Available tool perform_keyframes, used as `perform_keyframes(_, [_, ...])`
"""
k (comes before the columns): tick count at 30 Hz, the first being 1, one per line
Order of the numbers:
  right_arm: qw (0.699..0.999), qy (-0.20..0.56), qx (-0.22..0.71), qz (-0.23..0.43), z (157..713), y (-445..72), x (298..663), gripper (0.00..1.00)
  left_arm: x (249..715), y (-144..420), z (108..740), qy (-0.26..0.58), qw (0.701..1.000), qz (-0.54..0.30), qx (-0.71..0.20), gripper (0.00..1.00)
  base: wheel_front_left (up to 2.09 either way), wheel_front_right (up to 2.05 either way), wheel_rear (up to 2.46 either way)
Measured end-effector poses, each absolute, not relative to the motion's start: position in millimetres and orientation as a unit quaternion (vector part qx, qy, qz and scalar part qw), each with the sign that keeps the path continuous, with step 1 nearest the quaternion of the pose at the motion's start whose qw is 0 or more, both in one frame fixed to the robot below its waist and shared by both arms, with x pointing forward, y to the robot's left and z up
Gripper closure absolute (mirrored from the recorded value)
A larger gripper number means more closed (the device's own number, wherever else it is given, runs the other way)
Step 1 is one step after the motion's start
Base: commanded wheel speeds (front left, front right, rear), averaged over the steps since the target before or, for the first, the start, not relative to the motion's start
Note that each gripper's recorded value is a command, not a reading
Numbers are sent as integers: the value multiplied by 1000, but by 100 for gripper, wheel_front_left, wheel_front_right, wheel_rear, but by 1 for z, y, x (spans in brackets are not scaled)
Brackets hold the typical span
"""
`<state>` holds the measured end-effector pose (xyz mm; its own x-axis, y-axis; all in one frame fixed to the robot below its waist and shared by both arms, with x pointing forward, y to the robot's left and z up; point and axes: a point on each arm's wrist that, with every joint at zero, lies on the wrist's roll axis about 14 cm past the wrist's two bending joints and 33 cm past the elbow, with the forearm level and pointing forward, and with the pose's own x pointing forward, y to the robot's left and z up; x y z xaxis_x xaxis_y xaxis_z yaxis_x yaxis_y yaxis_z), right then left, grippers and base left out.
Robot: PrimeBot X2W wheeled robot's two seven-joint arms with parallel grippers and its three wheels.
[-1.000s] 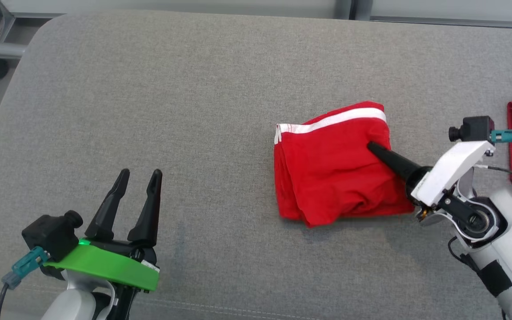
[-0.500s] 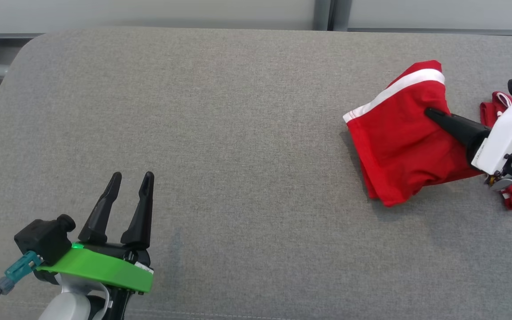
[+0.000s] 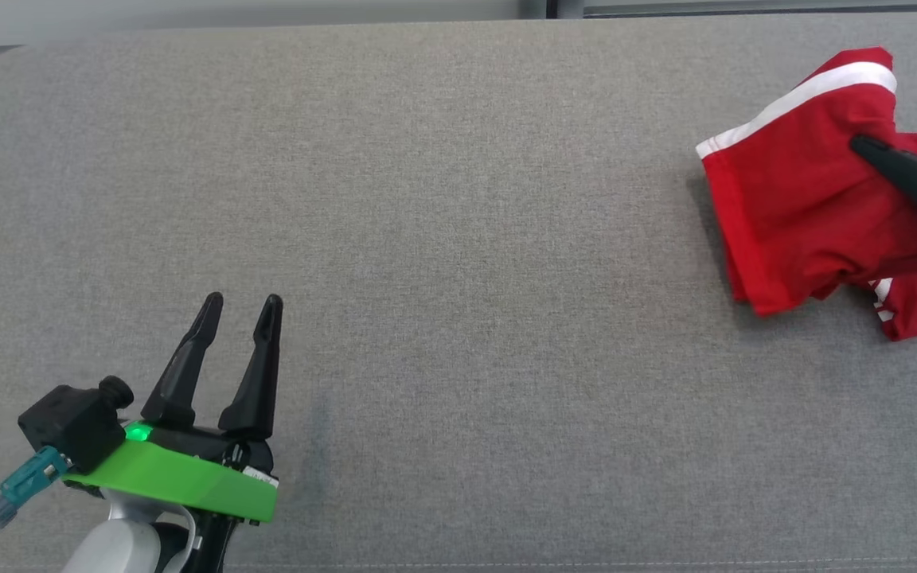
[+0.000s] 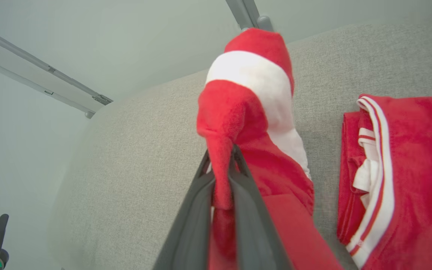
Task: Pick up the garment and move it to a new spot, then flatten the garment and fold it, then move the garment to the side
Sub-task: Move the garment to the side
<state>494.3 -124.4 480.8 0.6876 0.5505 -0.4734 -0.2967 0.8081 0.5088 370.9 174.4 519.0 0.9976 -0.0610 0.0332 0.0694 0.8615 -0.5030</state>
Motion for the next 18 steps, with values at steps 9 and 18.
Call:
perform_keyframes(9, [916,313,213,135,465,-186,530,100,401,151,516,4,962,-75,-261,0,0,0,0])
perform_keyframes(18, [920,339,185,68,427,-231,548,100,421,147,491,41,963,-83,-252,0,0,0,0])
